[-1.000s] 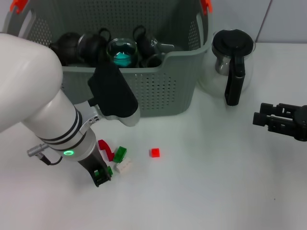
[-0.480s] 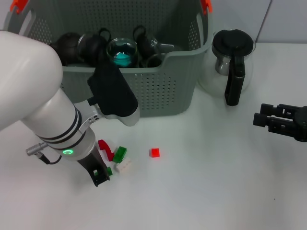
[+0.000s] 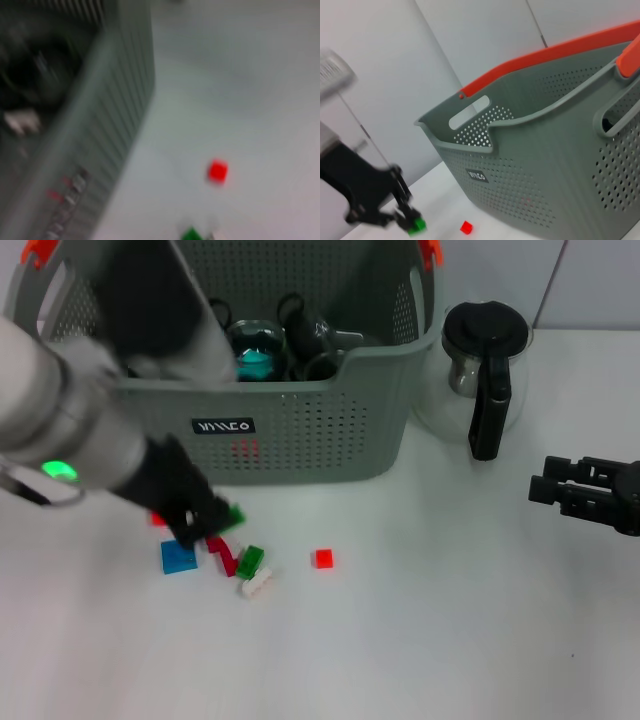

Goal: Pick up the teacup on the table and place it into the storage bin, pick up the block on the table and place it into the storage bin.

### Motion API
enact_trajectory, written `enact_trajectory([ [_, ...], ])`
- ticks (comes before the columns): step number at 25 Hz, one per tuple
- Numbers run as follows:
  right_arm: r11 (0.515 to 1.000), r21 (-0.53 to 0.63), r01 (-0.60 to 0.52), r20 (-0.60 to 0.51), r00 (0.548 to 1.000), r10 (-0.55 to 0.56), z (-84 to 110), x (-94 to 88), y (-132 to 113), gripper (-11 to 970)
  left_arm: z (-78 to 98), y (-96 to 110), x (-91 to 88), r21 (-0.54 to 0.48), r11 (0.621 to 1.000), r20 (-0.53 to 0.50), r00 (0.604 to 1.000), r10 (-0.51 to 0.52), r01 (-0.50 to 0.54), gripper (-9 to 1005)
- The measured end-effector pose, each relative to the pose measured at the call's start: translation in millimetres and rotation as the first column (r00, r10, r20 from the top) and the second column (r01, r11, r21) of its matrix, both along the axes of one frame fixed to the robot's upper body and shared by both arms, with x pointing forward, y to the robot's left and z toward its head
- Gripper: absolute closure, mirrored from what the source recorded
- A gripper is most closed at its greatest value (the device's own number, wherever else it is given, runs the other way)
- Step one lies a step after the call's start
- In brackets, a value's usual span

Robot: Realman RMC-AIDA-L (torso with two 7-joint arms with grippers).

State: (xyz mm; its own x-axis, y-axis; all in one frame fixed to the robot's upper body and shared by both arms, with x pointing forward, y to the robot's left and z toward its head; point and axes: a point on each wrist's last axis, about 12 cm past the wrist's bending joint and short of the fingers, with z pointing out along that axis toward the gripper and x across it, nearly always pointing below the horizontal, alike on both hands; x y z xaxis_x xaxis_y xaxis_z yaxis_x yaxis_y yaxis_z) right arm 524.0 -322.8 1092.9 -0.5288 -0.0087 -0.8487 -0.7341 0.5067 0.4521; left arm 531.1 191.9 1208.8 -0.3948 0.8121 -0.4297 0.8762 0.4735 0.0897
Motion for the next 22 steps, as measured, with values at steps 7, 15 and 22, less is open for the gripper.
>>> enact_trajectory([
  [7, 1.0, 0.0, 0.001, 0.001, 1.0, -0.001, 0.2, 0.1, 0, 353, 54.6, 39, 9.0, -0.401, 0.916, 0.139, 0.988, 0.064, -0.003, 892],
  [15, 1.0, 0.003, -0.003, 0.004, 1.0, 0.003, 1.3, 1.1, 1, 353, 58.1, 32, 69.0, -0.601, 0.78, 0.166, 0.928, 0.333, -0.172, 893],
  [22, 1.0, 0.006, -0.004, 0.009, 1.0, 0.004, 2.2, 1.6, 1, 353, 16.0, 14, 123.9, -0.509, 0.802, 0.137, 0.891, 0.432, -0.311, 892],
])
